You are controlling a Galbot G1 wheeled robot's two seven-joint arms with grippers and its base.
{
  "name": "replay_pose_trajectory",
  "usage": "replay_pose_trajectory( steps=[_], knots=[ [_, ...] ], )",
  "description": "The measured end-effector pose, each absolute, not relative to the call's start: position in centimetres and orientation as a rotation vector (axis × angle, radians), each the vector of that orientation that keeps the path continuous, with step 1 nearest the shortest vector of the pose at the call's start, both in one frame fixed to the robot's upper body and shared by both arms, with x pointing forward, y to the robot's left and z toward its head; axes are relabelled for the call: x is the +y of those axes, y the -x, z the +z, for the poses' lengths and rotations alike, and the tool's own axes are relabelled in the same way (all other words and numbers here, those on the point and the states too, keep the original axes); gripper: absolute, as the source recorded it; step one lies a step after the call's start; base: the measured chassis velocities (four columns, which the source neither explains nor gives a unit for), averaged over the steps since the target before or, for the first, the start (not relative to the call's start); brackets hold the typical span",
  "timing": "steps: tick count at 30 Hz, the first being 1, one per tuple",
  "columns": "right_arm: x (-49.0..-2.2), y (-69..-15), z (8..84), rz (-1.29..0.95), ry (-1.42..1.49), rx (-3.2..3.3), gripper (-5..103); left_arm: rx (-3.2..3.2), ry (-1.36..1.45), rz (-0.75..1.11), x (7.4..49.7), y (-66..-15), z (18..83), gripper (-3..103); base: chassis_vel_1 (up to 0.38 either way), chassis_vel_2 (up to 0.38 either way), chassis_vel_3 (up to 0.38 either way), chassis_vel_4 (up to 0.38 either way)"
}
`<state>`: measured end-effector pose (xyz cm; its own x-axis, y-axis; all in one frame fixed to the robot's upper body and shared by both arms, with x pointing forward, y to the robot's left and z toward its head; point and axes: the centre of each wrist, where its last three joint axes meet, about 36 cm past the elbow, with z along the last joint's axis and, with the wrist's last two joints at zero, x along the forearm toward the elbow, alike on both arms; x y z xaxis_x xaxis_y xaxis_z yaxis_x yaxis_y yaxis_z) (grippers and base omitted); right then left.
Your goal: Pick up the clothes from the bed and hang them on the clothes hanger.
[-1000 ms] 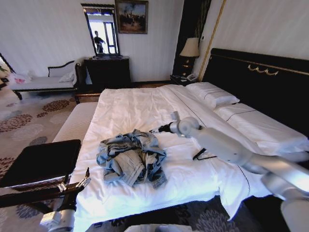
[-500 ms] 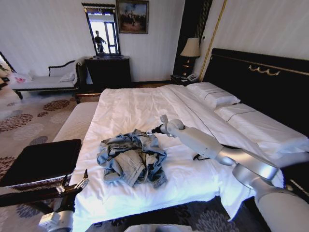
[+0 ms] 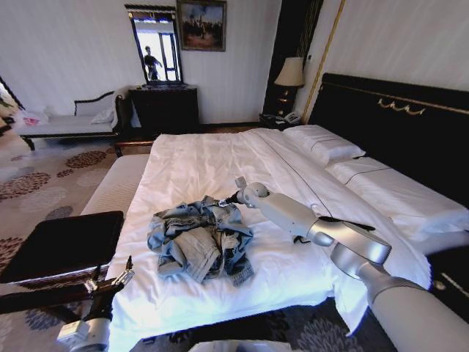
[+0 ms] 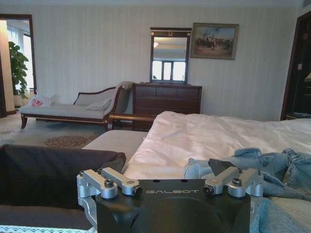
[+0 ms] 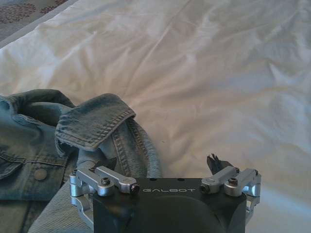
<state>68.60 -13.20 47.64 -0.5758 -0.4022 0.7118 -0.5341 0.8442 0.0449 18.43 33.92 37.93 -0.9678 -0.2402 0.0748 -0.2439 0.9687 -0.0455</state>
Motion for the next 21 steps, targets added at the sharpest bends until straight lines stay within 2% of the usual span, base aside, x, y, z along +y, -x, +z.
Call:
replay_pose_trajectory(
  steps=[11, 14, 16, 19, 20, 21],
  knots=[
    [-12.4, -68.8, 47.0, 0.205, -0.688, -2.212, 101, -3.049, -0.374, 0.087, 33.9, -18.4, 38.0, 99, 0.000, 0.000, 0.000, 0.000],
    [-12.0, -69.3, 46.0, 0.203, -0.666, -2.196, 86, -3.047, -0.380, 0.102, 34.0, -18.3, 38.0, 99, 0.000, 0.000, 0.000, 0.000],
    [-11.9, -69.4, 45.8, 0.199, -0.663, -2.194, 86, -3.046, -0.383, 0.102, 34.1, -18.3, 38.0, 99, 0.000, 0.000, 0.000, 0.000],
    [-11.7, -69.7, 45.6, 0.188, -0.658, -2.193, 70, -3.041, -0.390, 0.100, 34.5, -18.1, 37.9, 99, 0.000, 0.000, 0.000, 0.000],
    [-11.7, -69.7, 45.6, 0.188, -0.658, -2.193, 70, -3.041, -0.390, 0.100, 34.5, -18.1, 37.9, 99, 0.000, 0.000, 0.000, 0.000],
    [-11.7, -69.8, 45.6, 0.184, -0.658, -2.194, 65, -3.039, -0.391, 0.100, 34.5, -18.1, 37.8, 99, 0.000, 0.000, 0.000, 0.000]
  ],
)
